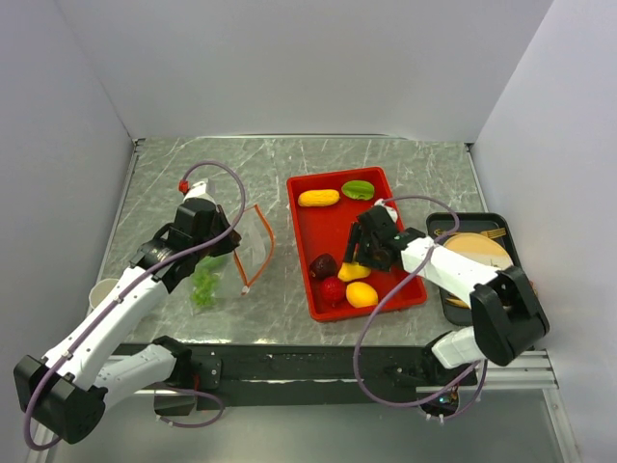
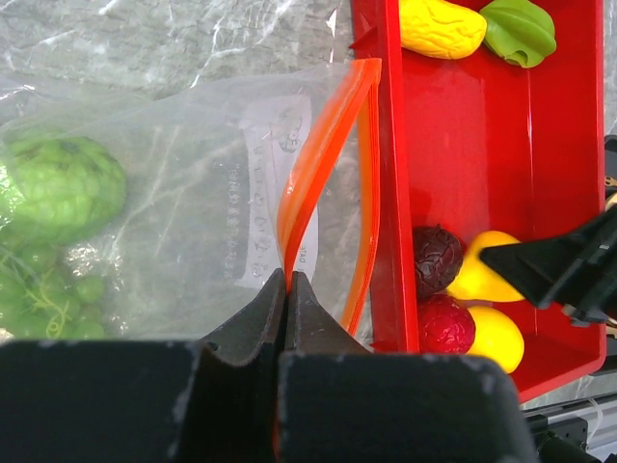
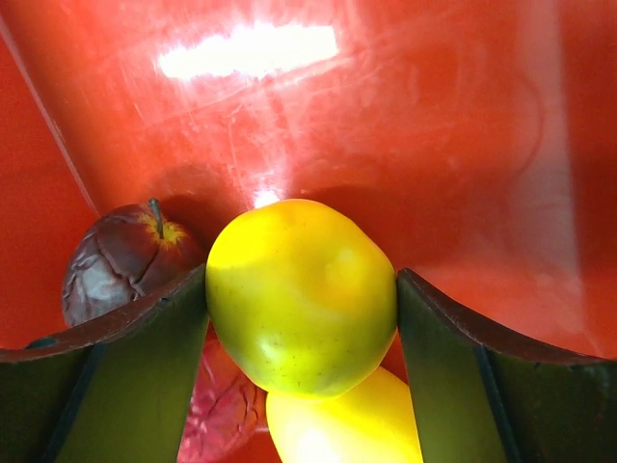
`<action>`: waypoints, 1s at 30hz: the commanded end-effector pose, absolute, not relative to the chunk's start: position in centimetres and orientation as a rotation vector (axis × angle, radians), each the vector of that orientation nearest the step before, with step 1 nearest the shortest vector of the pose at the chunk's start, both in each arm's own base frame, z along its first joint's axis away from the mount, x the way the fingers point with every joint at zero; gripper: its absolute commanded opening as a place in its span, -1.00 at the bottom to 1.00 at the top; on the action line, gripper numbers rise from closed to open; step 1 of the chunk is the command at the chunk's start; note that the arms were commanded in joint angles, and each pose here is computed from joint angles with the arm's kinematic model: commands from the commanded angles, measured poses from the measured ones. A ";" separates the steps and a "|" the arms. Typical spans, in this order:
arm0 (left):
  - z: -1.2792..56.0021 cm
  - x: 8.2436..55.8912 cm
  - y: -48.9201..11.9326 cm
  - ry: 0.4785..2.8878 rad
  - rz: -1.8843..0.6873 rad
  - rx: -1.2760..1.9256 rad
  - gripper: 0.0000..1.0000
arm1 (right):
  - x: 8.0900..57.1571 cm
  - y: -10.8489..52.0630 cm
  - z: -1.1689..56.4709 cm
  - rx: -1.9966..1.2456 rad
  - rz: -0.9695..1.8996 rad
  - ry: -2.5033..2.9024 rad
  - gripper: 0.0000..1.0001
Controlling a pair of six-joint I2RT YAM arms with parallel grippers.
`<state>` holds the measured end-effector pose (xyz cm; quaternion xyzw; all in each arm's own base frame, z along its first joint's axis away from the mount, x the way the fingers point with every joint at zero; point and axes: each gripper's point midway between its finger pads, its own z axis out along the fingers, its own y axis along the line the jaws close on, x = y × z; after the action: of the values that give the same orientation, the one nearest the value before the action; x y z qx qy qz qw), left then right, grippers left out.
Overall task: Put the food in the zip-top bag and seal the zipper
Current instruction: Pick up the fake fruit from the bin, then place the fake fruit in the zipper food storage bag.
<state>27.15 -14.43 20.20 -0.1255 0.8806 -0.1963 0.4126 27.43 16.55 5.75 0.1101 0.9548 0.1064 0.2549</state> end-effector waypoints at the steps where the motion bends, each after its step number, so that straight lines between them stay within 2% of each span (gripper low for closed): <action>1: 20.9 27.4 -14.3 2.194 -0.492 -0.319 -0.98 | 28.9 14.9 9.6 0.319 0.230 2.456 -0.07; 7: 21.9 27.5 -13.8 2.163 -0.477 -0.335 -0.98 | 29.8 14.6 14.8 0.321 0.275 2.330 -0.08; 14: 21.9 27.3 -14.0 2.162 -0.503 -0.357 -0.99 | 31.0 17.1 23.7 0.243 0.504 2.136 -0.08; 20: 21.9 27.0 -14.7 2.176 -0.549 -0.344 -0.99 | 31.0 21.9 26.1 0.132 0.702 2.115 -0.08; 26: 22.2 26.8 -14.8 2.185 -0.557 -0.336 -0.98 | 28.8 29.4 27.5 -0.039 0.892 2.127 -0.05; 30: 22.9 26.6 -15.2 2.179 -0.588 -0.331 -0.99 | 27.8 33.6 26.0 -0.140 0.930 2.188 -0.08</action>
<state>26.71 -14.47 19.99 -0.1356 0.8835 -0.2003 0.4011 28.23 29.26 23.51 -0.0215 0.8745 0.3117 0.3709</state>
